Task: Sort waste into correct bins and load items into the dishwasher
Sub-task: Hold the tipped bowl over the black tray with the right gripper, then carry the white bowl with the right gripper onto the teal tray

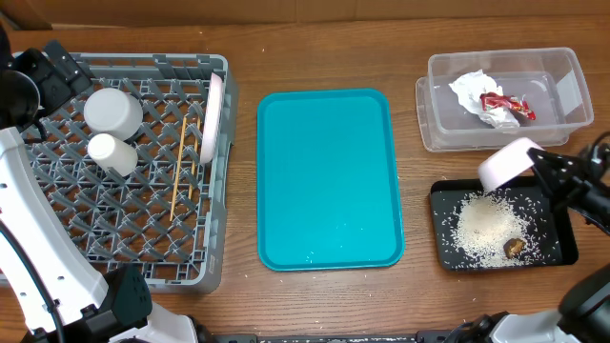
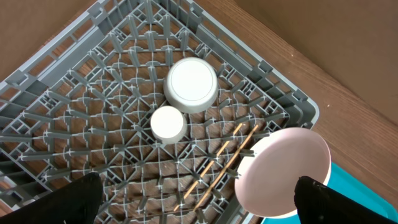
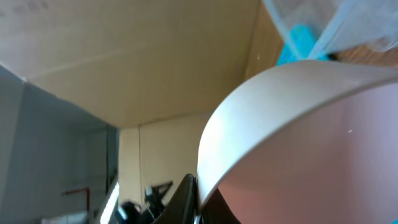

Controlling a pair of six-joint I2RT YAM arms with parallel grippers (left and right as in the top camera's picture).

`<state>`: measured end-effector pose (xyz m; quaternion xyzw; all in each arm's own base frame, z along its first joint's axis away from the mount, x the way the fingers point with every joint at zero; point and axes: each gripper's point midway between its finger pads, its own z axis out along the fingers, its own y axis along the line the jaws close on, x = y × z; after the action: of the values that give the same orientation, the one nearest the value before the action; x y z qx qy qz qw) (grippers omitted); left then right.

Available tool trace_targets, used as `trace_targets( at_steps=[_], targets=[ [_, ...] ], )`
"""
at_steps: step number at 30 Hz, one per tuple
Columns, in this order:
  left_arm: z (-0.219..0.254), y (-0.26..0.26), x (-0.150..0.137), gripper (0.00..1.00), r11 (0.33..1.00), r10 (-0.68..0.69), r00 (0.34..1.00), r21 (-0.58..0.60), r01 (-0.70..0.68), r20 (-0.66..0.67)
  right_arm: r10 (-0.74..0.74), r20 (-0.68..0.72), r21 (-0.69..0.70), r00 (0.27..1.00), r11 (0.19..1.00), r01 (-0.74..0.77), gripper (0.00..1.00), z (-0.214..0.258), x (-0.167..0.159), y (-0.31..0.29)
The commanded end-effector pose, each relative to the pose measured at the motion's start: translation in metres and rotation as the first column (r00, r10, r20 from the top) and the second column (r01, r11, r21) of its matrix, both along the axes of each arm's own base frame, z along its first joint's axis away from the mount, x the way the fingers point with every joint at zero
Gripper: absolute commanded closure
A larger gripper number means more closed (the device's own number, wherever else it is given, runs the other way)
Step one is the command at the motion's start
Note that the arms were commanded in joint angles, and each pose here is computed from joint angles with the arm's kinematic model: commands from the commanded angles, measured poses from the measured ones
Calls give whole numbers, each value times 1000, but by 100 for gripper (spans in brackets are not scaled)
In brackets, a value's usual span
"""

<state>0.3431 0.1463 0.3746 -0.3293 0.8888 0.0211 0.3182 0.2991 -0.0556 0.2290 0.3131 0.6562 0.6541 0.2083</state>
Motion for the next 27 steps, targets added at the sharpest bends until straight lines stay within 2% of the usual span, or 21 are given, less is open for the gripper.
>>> trace_targets(
  at_steps=[1, 6, 10, 12, 13, 15, 17, 20, 23, 27],
  targets=[
    [1, 0, 0, 0, 1000, 6, 1000, -10, -6, 8, 63, 219, -171, 974, 985, -26, 96, 41, 4, 14],
    [1, 0, 0, 0, 1000, 6, 1000, -10, -6, 8, 178, 308, -276, 935, 957, -91, 96, 85, 10, 38],
    [1, 0, 0, 0, 1000, 6, 1000, -10, -6, 8, 286, 347, -407, 893, 904, -131, 96, 114, 19, 54],
    [1, 0, 0, 0, 1000, 6, 1000, -10, -6, 8, 300, 241, -470, 923, 868, -160, 96, 112, 31, 55],
    [1, 0, 0, 0, 1000, 6, 1000, -10, -6, 8, 263, 128, -511, 956, 844, -164, 96, 102, 42, 50],
    [1, 0, 0, 0, 1000, 6, 1000, -10, -6, 8, 119, -75, -606, 990, 783, -141, 96, 80, 58, 37],
    [1, 0, 0, 0, 1000, 6, 1000, -10, -6, 8, 6, -161, -709, 987, 695, -120, 96, 70, 68, 34],
    [1, 0, 0, 0, 1000, 6, 1000, -10, -6, 8, -18, -181, -785, 983, 605, -133, 96, 71, 79, 61],
    [1, 0, 0, 0, 1000, 6, 1000, -10, -6, 8, 14, -172, -835, 985, 528, -153, 96, 67, 86, 100],
    [1, 0, 0, 0, 1000, 6, 1000, -10, -6, 8, 82, -146, -910, 986, 380, -166, 96, 59, 91, 158]
  ],
)
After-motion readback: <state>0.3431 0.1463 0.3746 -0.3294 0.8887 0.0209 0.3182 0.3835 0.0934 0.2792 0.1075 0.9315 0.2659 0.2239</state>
